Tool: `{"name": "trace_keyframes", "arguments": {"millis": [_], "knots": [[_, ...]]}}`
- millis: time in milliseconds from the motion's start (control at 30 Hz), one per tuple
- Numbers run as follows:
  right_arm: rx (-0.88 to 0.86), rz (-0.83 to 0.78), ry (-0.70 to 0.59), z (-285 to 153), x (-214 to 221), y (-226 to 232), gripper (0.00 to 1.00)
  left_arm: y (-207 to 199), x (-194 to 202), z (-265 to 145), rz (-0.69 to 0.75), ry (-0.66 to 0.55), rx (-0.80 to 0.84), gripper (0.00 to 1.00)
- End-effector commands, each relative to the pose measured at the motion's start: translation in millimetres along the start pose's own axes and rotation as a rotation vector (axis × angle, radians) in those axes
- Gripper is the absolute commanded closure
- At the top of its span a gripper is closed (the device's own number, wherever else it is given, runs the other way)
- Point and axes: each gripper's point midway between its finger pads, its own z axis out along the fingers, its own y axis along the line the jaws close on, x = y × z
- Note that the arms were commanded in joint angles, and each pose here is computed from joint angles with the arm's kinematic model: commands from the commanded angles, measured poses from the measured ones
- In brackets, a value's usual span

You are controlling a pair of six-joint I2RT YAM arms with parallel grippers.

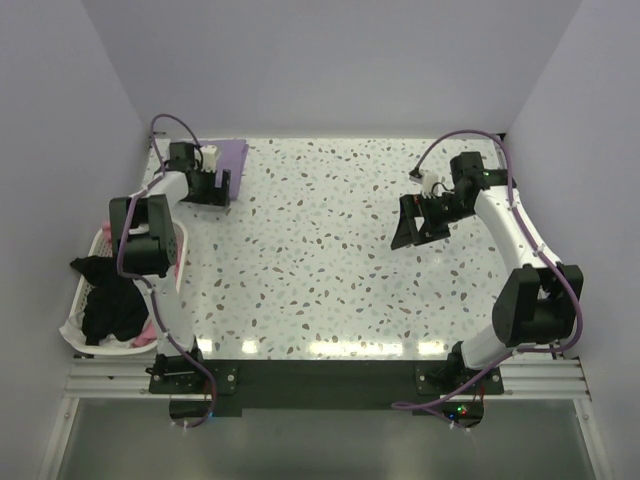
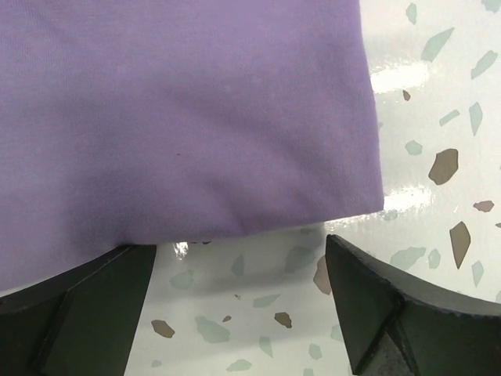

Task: Fold and stack the t-shirts
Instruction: Neatly place the folded tshirt to the corner, then reset both grippers

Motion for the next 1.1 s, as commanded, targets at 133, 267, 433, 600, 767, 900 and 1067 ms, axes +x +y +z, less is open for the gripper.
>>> {"name": "trace_keyframes", "arguments": {"millis": [133, 267, 433, 600, 767, 900, 1067], "knots": [[0.001, -0.075, -0.074, -21, -29, 12, 0.01, -39, -24, -77, 0.155, -0.153, 0.04, 0.0], [0.02, -0.118, -0.128, -36, -43, 21, 0.01, -66, -47, -134, 0.223, -0.263, 0.049, 0.0], [0.073, -0.151, -0.19, -50, -43, 26, 0.01, -131, -52, -193, 0.371, -0.322, 0.2, 0.0], [0.204, -0.178, -0.214, -57, -21, 12, 0.02, -139, -49, -242, 0.339, -0.398, 0.192, 0.0], [0.247, -0.171, -0.182, -51, 11, 4, 0.01, -143, -15, -274, 0.333, -0.439, 0.192, 0.0], [0.278, -0.162, -0.17, -42, 31, -6, 0.01, -155, 17, -276, 0.296, -0.415, 0.266, 0.0], [0.284, -0.178, -0.213, -48, 36, 1, 0.01, -163, 36, -282, 0.254, -0.427, 0.306, 0.0]]}}
